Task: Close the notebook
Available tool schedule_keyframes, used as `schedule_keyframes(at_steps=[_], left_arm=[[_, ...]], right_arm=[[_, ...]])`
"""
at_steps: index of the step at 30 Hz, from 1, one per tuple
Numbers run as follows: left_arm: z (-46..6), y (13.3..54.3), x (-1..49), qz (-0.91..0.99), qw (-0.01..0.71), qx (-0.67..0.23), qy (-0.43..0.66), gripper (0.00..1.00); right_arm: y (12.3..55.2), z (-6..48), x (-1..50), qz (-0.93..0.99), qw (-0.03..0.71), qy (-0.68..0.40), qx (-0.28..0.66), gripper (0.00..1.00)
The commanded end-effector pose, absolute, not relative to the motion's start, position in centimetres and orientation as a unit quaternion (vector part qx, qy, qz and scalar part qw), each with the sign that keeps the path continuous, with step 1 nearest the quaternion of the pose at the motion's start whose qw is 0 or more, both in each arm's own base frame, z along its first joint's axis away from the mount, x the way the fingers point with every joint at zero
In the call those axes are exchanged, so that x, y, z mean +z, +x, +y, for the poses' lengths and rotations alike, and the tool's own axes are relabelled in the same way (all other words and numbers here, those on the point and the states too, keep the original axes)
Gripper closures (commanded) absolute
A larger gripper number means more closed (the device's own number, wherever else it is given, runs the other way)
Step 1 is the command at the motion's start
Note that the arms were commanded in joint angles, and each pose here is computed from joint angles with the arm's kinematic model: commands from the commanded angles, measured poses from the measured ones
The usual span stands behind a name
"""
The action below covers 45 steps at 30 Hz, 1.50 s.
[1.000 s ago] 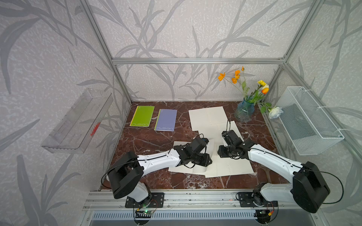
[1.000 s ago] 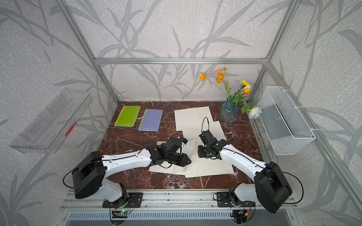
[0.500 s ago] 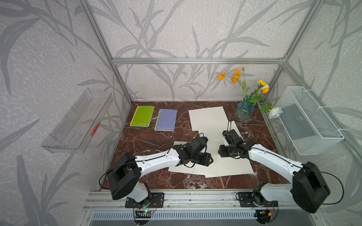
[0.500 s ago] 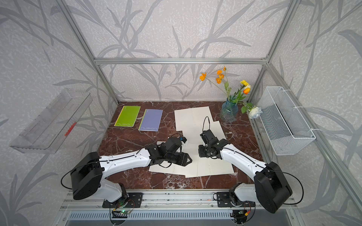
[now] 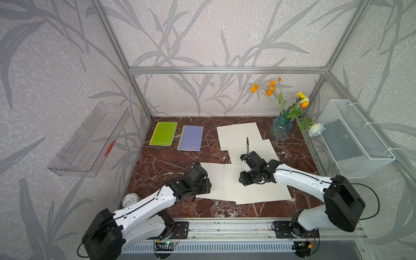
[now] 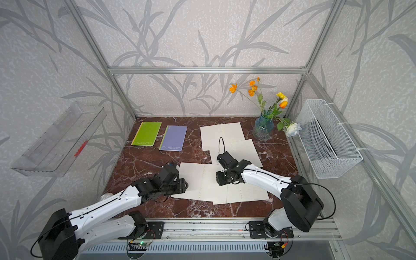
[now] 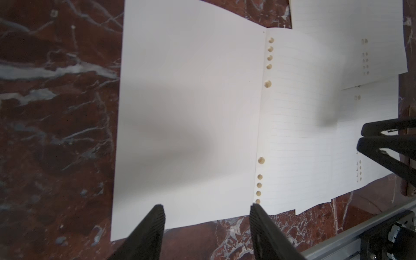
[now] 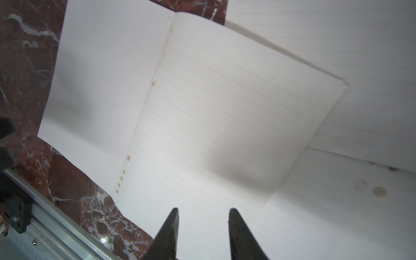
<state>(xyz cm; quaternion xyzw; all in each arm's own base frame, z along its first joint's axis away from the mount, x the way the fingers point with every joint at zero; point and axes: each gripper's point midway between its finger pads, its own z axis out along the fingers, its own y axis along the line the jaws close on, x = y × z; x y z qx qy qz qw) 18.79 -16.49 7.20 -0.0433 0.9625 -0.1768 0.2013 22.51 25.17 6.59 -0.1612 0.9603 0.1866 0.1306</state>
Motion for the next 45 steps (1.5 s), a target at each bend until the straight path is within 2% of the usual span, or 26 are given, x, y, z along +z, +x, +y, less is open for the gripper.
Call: schedule_keyframes(at_steps=[1, 8, 17, 45], left_arm=[[-13.5, 18.0, 6.1, 0.969, 0.193, -0.129, -0.087, 0.38], [-12.1, 17.3, 3.9, 0.971, 0.177, -0.115, -0.114, 0.38], [-11.9, 17.4, 2.8, 0.970, 0.171, -0.128, -0.120, 0.38], [-13.7, 17.5, 2.5, 0.966, 0.158, -0.185, -0.089, 0.38]], right_arm=[[23.1, 27.7, 7.1, 0.953, 0.138, -0.181, 0.199, 0.64], [22.8, 30.2, 6.2, 0.950, 0.122, -0.203, 0.203, 0.66], [22.1, 30.5, 5.3, 0.951, 0.108, -0.204, 0.203, 0.67], [20.1, 27.4, 1.5, 0.971, 0.074, -0.168, 0.155, 0.69]])
